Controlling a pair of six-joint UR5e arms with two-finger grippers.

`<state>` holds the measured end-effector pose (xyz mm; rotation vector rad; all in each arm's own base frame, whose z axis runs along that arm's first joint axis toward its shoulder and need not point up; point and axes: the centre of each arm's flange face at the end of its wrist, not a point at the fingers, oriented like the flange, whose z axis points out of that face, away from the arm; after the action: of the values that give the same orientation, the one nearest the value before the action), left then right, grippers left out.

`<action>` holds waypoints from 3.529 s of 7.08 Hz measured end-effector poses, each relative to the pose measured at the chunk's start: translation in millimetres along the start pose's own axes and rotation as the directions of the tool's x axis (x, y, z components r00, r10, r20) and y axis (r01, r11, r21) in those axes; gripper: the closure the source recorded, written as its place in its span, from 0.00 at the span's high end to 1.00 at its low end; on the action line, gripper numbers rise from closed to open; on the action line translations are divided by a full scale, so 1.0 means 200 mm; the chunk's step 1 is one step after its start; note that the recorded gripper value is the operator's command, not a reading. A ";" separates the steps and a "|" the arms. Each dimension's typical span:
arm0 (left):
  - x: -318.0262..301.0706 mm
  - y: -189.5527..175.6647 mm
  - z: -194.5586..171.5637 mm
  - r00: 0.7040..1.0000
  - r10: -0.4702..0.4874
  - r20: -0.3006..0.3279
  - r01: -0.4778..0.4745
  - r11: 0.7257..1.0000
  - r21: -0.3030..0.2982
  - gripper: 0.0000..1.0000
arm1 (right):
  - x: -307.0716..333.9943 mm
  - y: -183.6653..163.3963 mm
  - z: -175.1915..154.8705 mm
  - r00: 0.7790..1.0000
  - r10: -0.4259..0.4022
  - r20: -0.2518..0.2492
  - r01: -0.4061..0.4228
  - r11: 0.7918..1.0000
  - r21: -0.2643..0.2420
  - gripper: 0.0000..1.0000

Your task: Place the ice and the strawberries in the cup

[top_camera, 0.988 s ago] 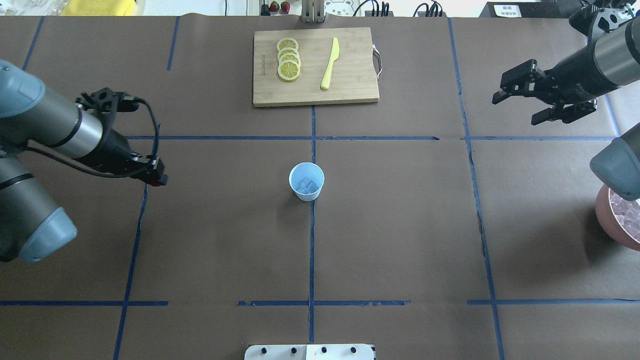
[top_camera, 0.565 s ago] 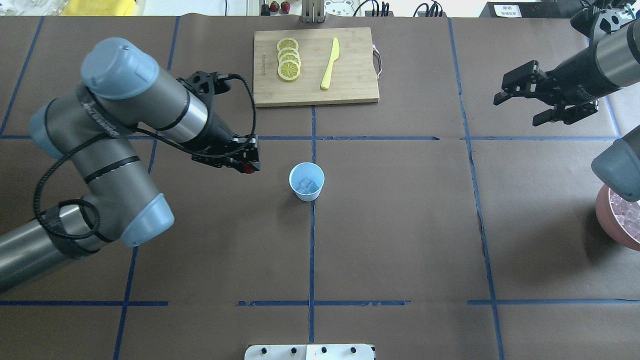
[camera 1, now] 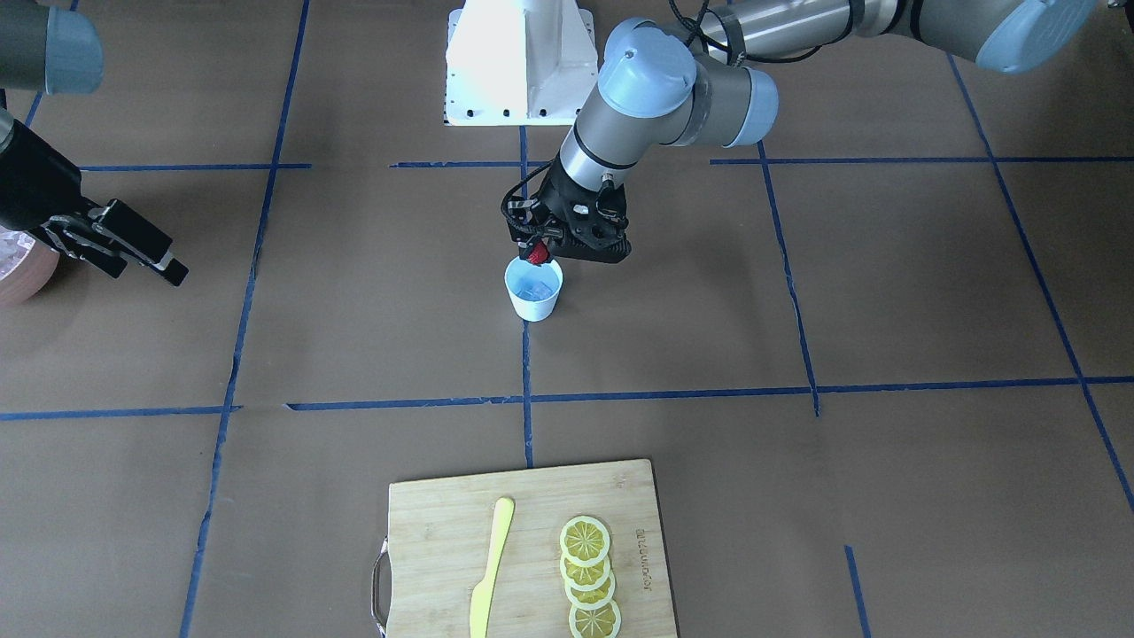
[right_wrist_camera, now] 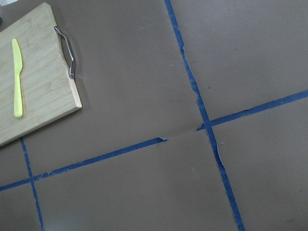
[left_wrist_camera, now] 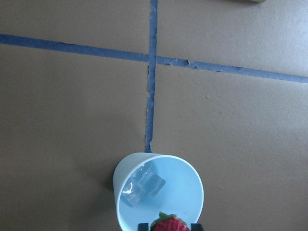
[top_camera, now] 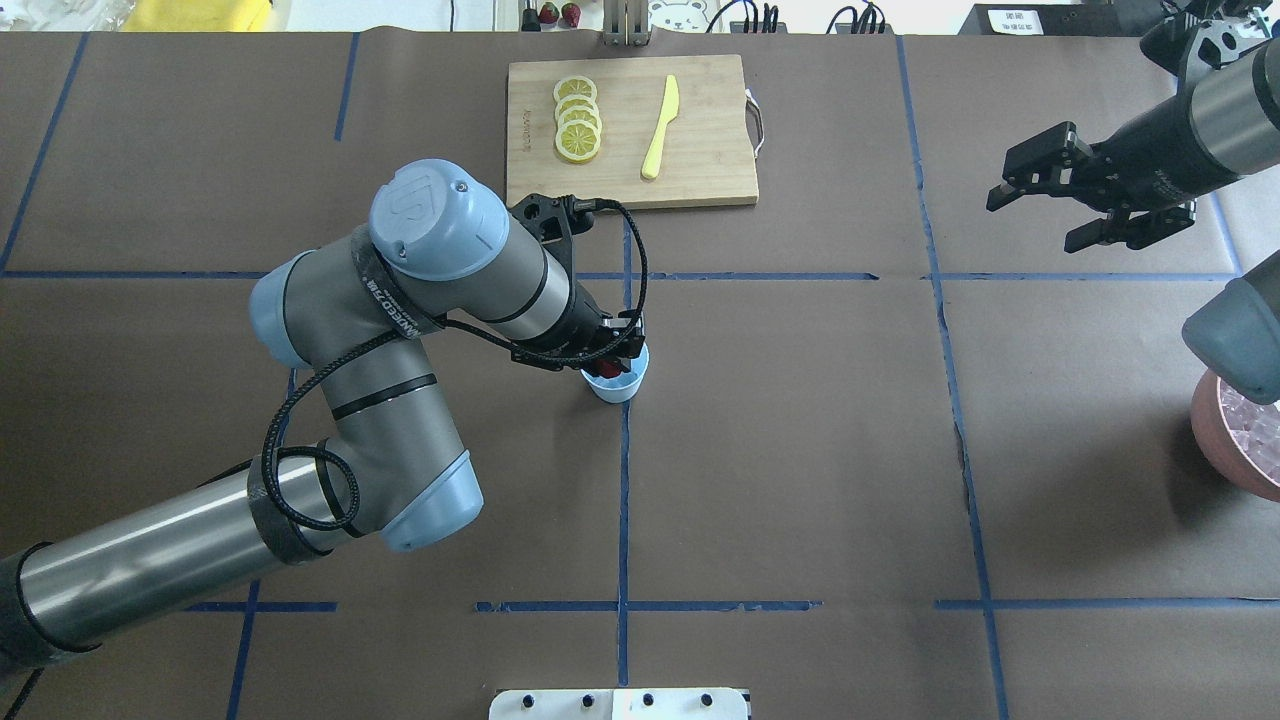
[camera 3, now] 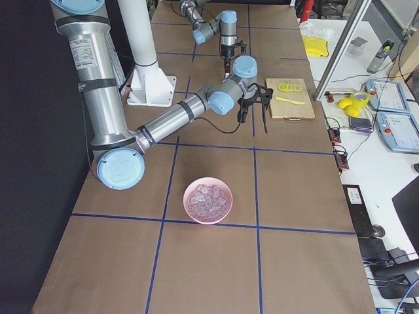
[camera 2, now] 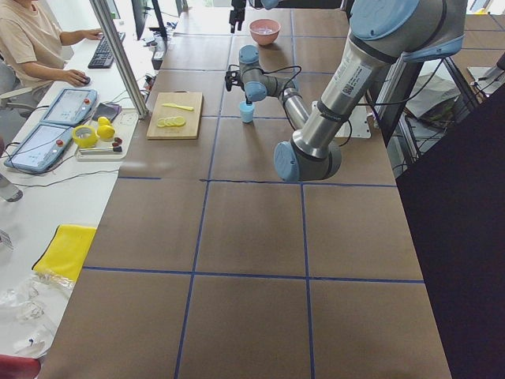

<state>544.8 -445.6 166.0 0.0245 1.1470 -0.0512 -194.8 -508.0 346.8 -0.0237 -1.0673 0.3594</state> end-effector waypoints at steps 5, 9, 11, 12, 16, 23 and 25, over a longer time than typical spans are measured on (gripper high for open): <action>0.00 -0.03 -0.02 1.000 0.001 0.005 -0.001 0.999 0.048 0.73 | 0.01 0.00 0.00 1.000 0.002 -0.001 -0.002 1.000 -0.001 0.99; -0.49 -0.22 -0.48 1.000 -0.007 0.021 0.003 0.987 0.162 0.75 | 0.20 -0.11 -0.13 1.000 -0.023 -0.019 0.024 0.999 0.045 1.00; -0.98 -0.34 -0.84 0.989 0.078 0.122 -0.096 0.983 0.154 0.75 | 0.59 -0.19 -0.24 0.985 -0.141 -0.099 0.148 0.987 0.064 1.00; -1.23 -0.40 -1.04 0.976 0.124 0.181 -0.151 0.979 0.141 0.75 | 0.77 -0.23 -0.30 0.969 -0.194 -0.151 0.204 0.977 0.053 1.00; -2.37 -0.62 -1.80 0.824 0.394 0.408 -0.395 0.915 -0.085 0.75 | 1.40 -0.43 -0.40 0.899 -0.349 -0.266 0.333 0.937 -0.104 1.00; -3.37 -0.43 -1.79 0.927 0.264 0.266 -0.197 0.947 -0.253 1.00 | 1.55 -0.46 -0.37 0.873 -0.361 -0.327 0.335 0.932 -0.136 1.00; -3.29 -0.38 -1.83 0.934 0.239 0.267 -0.181 0.958 -0.224 1.00 | 1.57 -0.42 -0.33 0.866 -0.373 -0.332 0.339 0.927 -0.157 1.00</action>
<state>-61.9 -487.1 616.2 -0.0340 0.8439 0.2437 20.9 -483.0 597.8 0.0247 -0.7052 -0.0359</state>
